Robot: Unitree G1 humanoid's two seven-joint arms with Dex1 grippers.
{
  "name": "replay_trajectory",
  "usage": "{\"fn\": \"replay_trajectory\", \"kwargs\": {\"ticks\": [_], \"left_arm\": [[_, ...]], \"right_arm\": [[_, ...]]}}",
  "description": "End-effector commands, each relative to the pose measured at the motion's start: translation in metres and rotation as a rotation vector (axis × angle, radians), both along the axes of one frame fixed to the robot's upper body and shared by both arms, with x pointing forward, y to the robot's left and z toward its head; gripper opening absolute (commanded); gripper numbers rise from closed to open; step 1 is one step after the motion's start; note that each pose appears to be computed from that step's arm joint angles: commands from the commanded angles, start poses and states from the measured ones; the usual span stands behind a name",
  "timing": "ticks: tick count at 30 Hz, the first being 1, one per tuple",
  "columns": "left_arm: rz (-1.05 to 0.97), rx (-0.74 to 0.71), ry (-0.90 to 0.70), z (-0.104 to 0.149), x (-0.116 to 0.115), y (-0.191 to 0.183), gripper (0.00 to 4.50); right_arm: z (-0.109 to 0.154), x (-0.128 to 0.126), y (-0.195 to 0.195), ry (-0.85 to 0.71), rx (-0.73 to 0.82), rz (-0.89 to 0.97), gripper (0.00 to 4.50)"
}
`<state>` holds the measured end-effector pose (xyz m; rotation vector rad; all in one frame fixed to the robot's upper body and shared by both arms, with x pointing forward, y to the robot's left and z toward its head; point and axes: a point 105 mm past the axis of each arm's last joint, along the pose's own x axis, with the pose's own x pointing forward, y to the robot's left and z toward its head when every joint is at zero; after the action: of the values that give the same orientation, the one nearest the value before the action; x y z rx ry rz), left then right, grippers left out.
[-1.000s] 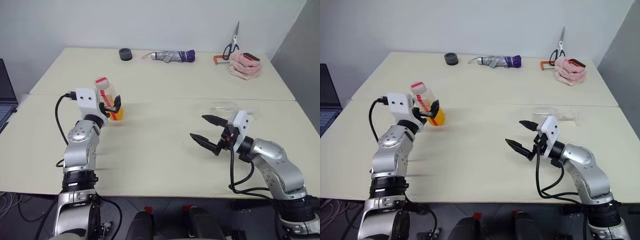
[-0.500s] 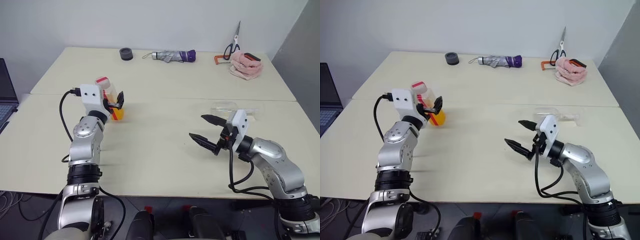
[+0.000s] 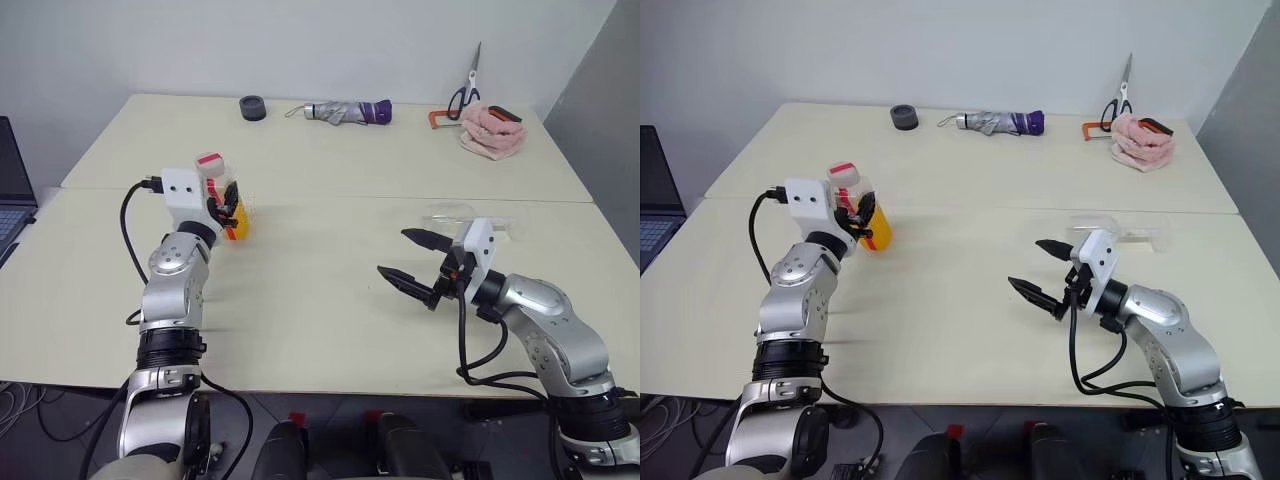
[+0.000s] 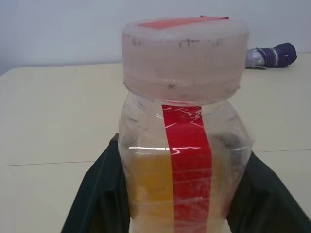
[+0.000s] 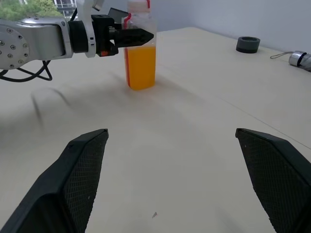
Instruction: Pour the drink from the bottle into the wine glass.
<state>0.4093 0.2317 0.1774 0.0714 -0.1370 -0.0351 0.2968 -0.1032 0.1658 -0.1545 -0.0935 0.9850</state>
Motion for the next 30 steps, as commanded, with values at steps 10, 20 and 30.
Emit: {"fn": "replay_trajectory", "kwargs": {"ticks": [10,20,30], "left_arm": [[-0.014,0.040,-0.088,0.020,-0.004,-0.006,1.81],[-0.124,0.069,-0.097,0.024,-0.010,-0.025,1.81],[-0.383,0.144,-0.087,0.023,-0.019,-0.074,1.81]], "right_arm": [[0.011,-0.003,0.003,-0.058,-0.005,0.019,4.50],[0.012,-0.002,0.005,-0.067,-0.003,0.020,4.50],[0.018,-0.007,-0.003,-0.083,0.011,-0.033,4.50]]}}
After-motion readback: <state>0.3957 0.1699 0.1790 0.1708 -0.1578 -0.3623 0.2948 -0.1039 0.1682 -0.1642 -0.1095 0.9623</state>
